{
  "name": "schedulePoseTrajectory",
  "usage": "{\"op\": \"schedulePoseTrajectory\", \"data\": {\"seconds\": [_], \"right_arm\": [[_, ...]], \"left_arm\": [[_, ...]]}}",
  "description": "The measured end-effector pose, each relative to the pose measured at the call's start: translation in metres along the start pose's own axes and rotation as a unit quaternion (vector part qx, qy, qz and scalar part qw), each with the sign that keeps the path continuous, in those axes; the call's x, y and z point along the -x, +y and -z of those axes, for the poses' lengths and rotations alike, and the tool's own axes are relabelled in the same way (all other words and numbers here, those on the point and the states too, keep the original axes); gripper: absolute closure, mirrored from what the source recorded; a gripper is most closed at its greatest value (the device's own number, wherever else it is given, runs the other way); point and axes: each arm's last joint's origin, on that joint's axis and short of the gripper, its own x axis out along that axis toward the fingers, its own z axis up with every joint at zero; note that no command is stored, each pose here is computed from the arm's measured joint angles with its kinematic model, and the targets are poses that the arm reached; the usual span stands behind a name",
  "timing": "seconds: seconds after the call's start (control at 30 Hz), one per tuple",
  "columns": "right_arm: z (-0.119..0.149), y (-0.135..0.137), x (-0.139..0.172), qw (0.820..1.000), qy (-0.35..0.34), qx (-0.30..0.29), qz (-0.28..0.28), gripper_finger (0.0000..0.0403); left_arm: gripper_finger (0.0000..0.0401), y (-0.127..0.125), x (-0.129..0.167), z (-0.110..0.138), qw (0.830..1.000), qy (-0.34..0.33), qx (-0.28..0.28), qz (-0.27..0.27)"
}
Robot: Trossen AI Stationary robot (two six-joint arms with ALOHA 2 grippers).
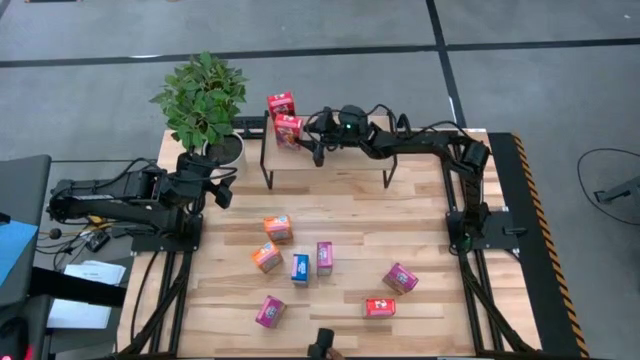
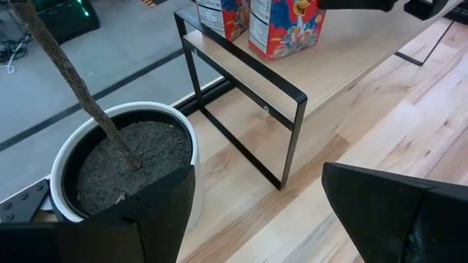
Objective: Stack cereal on shelf
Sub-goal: Put the top red cereal box on the shelf aligned with the other red cereal box on the shelf
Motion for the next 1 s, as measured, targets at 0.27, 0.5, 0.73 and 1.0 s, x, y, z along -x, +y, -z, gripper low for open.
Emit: {"op": "schedulePoseTrajectory", "data": {"seconds": [0.27,0.5,0.73,1.0], "right_arm": [[-0.012,-0.004,-0.004,0.999,0.033,0.013,-0.002,0.0167],[-0.016,-0.009,-0.003,0.999,0.035,0.012,-0.002,0.0167],[-0.015,-0.01,-0.003,0.999,0.038,0.009,-0.01,0.0167],[-0.013,-0.013,-0.001,0.999,0.047,0.005,-0.008,0.0135]], "left_arm": [[0.0111,0.001,0.0,0.0,1.0,-0.006,0.012,-0.011],[0.0111,0.001,0.0,0.0,1.0,-0.008,0.013,-0.013],[0.0111,0.001,0.0,-0.001,1.0,-0.011,0.019,-0.019],[0.0111,0.001,0.0,-0.001,0.999,-0.013,0.033,-0.021]]}}
